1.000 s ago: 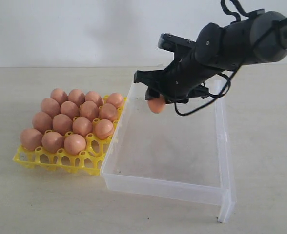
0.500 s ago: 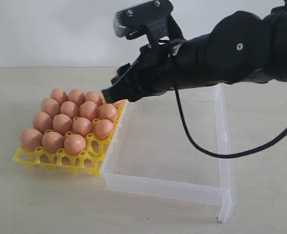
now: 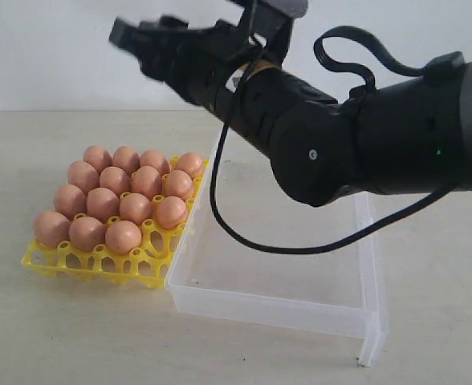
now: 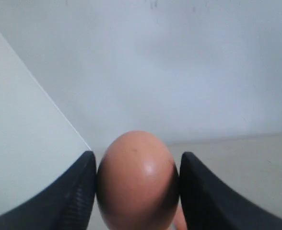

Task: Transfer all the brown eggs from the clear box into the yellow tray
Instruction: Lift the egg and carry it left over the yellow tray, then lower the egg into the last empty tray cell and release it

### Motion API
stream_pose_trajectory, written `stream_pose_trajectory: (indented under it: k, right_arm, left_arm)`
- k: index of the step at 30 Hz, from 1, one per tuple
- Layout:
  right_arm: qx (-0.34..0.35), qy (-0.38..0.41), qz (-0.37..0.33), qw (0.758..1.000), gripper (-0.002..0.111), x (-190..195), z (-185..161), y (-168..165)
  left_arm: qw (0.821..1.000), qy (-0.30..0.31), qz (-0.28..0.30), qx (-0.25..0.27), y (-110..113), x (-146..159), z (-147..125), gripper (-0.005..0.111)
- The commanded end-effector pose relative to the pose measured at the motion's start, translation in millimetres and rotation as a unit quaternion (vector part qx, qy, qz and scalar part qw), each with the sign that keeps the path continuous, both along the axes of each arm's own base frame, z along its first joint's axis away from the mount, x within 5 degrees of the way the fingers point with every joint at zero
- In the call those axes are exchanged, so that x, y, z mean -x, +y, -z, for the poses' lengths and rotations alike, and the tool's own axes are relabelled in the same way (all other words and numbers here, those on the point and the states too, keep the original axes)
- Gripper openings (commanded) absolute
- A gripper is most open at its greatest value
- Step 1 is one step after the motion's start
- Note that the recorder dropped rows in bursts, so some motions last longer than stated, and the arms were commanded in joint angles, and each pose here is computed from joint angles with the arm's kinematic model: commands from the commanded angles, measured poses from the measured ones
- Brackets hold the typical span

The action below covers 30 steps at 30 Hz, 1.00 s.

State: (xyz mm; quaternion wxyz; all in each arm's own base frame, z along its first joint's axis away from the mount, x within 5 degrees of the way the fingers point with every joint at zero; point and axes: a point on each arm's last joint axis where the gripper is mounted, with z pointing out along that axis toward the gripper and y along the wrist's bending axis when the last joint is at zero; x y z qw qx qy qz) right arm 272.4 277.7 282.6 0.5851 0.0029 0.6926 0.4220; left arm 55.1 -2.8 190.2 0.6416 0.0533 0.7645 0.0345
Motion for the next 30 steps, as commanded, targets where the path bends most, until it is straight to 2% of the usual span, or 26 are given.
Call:
stream_pose_trajectory:
  k: [1, 2, 3, 4, 5, 6, 8, 10, 12, 14, 17, 21, 26, 30]
  right_arm:
    - [-0.092, -0.131, -0.068, 0.985, 0.0, 13, -30, 5]
    - [-0.043, -0.188, -0.147, 0.97, 0.0, 26, -32, 16]
    - [-0.014, -0.206, -0.187, 0.96, 0.0, 32, -29, 22]
    - [0.055, -0.201, -0.242, 0.948, 0.0, 39, -18, 29]
    - [0.081, -0.188, -0.25, 0.946, 0.0, 40, -12, 30]
    - [0.142, -0.145, -0.243, 0.949, 0.0, 36, 1, 29]
    - [0.182, -0.11, -0.232, 0.949, 0.0, 33, 11, 26]
    - [0.166, -0.134, -0.242, 0.947, 0.0, 37, 11, 26]
    - [0.197, -0.165, -0.24, 0.936, 0.0, 37, 13, 25]
    - [0.223, -0.161, -0.226, 0.935, 0.0, 34, 16, 24]
    - [0.234, -0.134, -0.224, 0.937, 0.0, 37, 32, 18]
    - [0.289, -0.053, -0.229, 0.928, 0.0, 30, 85, 12]
    - [0.219, -0.047, -0.228, 0.948, 0.0, 18, 95, 11]
    - [0.235, -0.02, -0.226, 0.945, 0.0, 17, 105, 11]
  left_arm:
    - [1.0, -0.003, 0.0, 0.006, 0, 0, 0, -0.004]
    - [1.0, -0.003, 0.0, 0.006, 0, 0, 0, -0.004]
    - [1.0, -0.003, 0.0, 0.006, 0, 0, 0, -0.004]
    - [1.0, -0.003, 0.0, 0.006, 0, 0, 0, -0.004]
    - [1.0, -0.003, 0.0, 0.006, 0, 0, 0, -0.004]
    - [1.0, -0.003, 0.0, 0.006, 0, 0, 0, -0.004]
    - [1.0, -0.003, 0.0, 0.006, 0, 0, 0, -0.004]
    - [1.0, -0.003, 0.0, 0.006, 0, 0, 0, -0.004]
    - [1.0, -0.003, 0.0, 0.006, 0, 0, 0, -0.004]
    - [1.0, -0.003, 0.0, 0.006, 0, 0, 0, -0.004]
    - [1.0, -0.003, 0.0, 0.006, 0, 0, 0, -0.004]
    - [1.0, -0.003, 0.0, 0.006, 0, 0, 0, -0.004]
    - [1.0, -0.003, 0.0, 0.006, 0, 0, 0, -0.004]
    - [1.0, -0.003, 0.0, 0.006, 0, 0, 0, -0.004]
